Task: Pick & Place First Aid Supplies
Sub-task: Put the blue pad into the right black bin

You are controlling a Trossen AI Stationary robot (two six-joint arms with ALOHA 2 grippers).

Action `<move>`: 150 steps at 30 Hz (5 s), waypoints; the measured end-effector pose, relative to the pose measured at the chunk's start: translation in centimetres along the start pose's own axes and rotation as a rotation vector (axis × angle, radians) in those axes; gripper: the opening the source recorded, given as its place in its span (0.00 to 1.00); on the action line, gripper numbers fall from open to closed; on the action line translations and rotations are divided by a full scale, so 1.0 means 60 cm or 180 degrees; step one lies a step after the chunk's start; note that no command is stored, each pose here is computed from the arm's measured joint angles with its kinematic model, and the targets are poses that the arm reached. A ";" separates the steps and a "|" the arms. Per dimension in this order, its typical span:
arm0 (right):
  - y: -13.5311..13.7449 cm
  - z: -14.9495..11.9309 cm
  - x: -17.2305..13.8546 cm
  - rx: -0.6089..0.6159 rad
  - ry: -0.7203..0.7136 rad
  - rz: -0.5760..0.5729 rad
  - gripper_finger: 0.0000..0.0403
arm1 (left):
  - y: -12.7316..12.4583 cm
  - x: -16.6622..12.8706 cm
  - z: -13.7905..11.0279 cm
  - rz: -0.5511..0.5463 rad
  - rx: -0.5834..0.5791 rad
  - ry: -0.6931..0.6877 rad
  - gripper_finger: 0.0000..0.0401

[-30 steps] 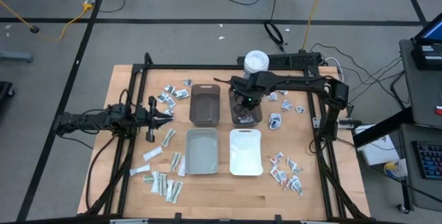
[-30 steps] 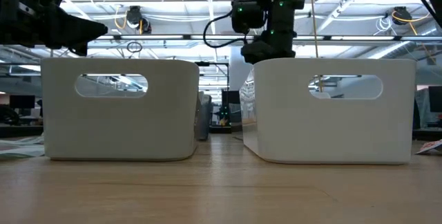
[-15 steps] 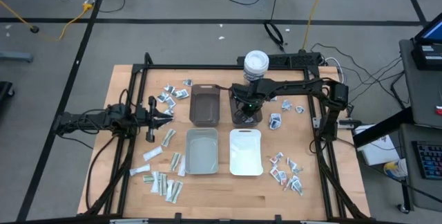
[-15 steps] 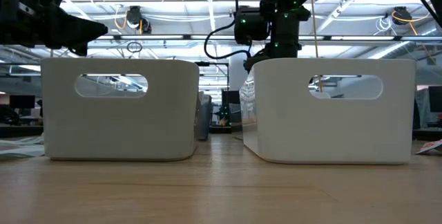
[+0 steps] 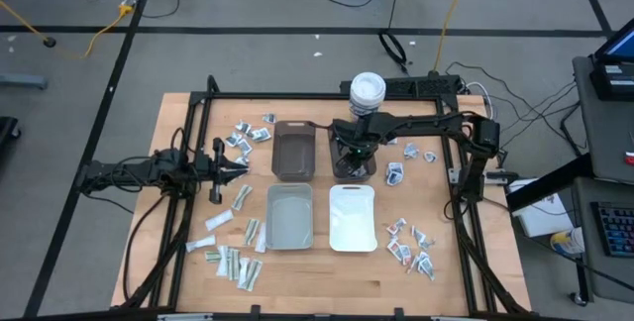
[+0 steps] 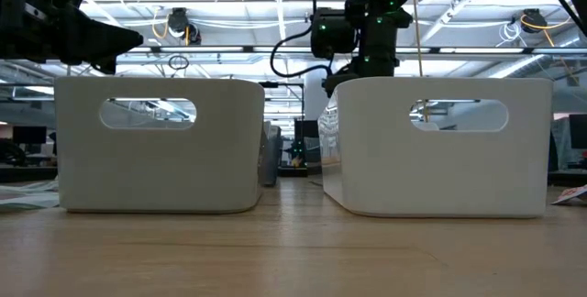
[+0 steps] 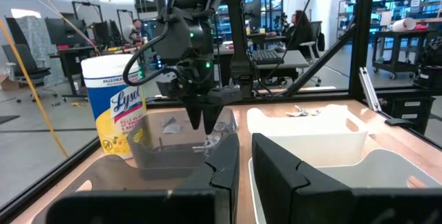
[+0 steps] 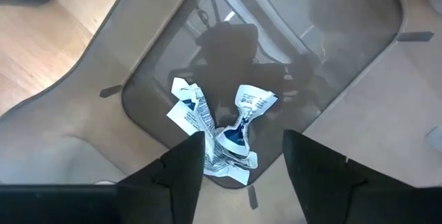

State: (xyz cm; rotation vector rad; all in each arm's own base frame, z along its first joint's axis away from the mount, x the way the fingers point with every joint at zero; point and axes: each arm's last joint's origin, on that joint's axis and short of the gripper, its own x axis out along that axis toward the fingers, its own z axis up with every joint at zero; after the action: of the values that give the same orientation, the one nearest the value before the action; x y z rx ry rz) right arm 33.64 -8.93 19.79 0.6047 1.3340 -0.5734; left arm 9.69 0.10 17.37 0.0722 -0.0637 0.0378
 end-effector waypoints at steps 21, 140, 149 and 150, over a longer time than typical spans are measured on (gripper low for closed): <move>-0.052 -0.022 -0.133 0.0077 -0.0127 0.0029 0.43 | 0.000 0.000 0.000 -0.0001 0.0000 -0.0001 0.12; -0.181 -0.100 -0.140 0.1006 0.0402 -0.0580 0.00 | 0.000 0.000 0.000 -0.0001 0.0000 0.0000 0.12; -0.105 -0.025 -0.133 0.0617 0.0317 -0.0510 0.00 | 0.000 0.000 0.000 -0.0001 0.0000 0.0000 0.12; -0.097 -0.018 -0.131 0.0580 0.0307 -0.0499 0.00 | 0.000 0.000 0.000 0.0000 0.0000 0.0000 0.12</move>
State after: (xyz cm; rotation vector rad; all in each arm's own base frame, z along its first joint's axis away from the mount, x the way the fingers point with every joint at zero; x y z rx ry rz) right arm 27.71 -12.06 26.99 0.6870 1.4381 -0.8084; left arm 9.69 0.10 17.37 0.0722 -0.0638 0.0378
